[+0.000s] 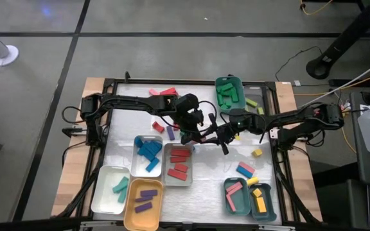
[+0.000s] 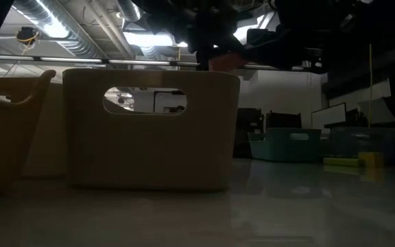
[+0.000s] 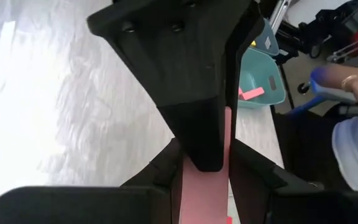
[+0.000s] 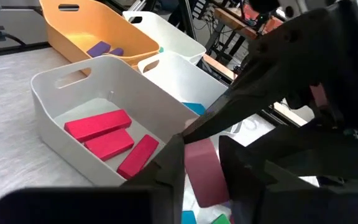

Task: Sort blocks
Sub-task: Put the pink block into the bottom green bin

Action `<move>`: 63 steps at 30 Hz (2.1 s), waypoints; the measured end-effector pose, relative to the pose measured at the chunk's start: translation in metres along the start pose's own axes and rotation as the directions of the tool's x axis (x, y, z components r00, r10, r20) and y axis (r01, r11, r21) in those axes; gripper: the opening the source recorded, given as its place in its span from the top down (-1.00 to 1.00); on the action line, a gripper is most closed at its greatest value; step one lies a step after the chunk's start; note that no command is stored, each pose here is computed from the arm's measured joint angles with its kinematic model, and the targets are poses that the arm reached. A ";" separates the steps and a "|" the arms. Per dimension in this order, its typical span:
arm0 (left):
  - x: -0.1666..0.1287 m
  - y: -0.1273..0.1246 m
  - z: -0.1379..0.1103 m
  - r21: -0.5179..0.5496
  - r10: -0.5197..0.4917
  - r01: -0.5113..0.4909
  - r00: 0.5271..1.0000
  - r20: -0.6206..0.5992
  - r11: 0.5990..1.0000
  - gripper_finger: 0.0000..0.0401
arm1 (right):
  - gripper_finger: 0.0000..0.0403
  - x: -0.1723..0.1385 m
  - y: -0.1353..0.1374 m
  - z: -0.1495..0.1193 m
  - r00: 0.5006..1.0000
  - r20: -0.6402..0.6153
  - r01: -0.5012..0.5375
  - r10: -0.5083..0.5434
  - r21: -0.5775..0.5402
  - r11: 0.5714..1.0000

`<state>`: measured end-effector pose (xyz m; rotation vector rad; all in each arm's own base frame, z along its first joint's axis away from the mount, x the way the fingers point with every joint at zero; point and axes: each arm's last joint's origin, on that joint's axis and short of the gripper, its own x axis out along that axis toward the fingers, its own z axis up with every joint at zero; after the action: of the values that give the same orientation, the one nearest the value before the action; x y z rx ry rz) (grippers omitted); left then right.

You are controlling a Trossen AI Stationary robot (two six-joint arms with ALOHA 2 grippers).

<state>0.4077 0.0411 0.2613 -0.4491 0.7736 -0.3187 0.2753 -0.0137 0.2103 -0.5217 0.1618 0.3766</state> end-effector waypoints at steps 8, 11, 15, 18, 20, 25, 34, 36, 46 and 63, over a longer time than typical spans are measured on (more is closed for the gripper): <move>0.000 0.000 0.000 -0.100 -0.001 0.001 1.000 0.001 0.995 0.56 | 0.67 0.000 0.001 -0.001 1.000 0.001 -0.011 0.011 0.003 1.000; 0.000 0.000 0.000 -0.125 -0.001 0.001 1.000 0.001 0.992 0.54 | 0.67 0.000 0.001 -0.001 1.000 0.002 -0.011 0.011 0.007 1.000; 0.000 0.000 0.000 -0.140 0.003 -0.003 1.000 0.003 0.990 0.39 | 0.68 0.000 0.001 -0.001 1.000 0.000 -0.011 0.011 0.027 1.000; -0.002 0.002 0.001 -0.142 0.012 -0.010 1.000 0.012 0.990 0.24 | 0.68 0.000 0.001 -0.002 1.000 -0.012 -0.009 0.009 0.049 0.999; -0.002 0.003 0.001 -0.145 0.014 -0.012 1.000 0.011 0.989 0.14 | 0.68 -0.001 0.002 -0.003 1.000 -0.022 -0.011 0.012 0.067 0.998; -0.008 0.010 -0.004 -0.142 0.031 -0.037 0.999 -0.045 0.989 0.00 | 0.68 -0.009 0.004 -0.001 0.996 -0.087 -0.008 0.016 0.091 0.996; -0.022 0.033 -0.015 -0.234 0.136 -0.171 0.978 -0.157 0.957 0.00 | 0.68 -0.042 0.010 0.013 0.983 -0.174 -0.007 0.062 0.304 0.953; -0.025 0.038 -0.016 -0.298 0.218 -0.260 0.962 -0.165 0.918 0.00 | 0.68 -0.049 0.014 0.014 0.977 -0.188 -0.018 0.101 0.396 0.918; -0.030 0.048 -0.018 -0.369 0.540 -0.562 0.824 -0.172 0.740 0.00 | 0.68 -0.064 0.039 0.020 0.873 -0.030 -0.255 0.486 0.823 0.508; -0.031 0.053 -0.022 -0.493 0.667 -0.652 0.724 -0.178 0.576 0.00 | 0.59 -0.057 0.126 0.061 0.766 -0.155 -0.320 0.624 0.750 0.579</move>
<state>0.3767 0.0947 0.2394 -0.6397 0.9475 0.6416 0.1771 0.1005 0.2194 0.2344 0.8476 0.7092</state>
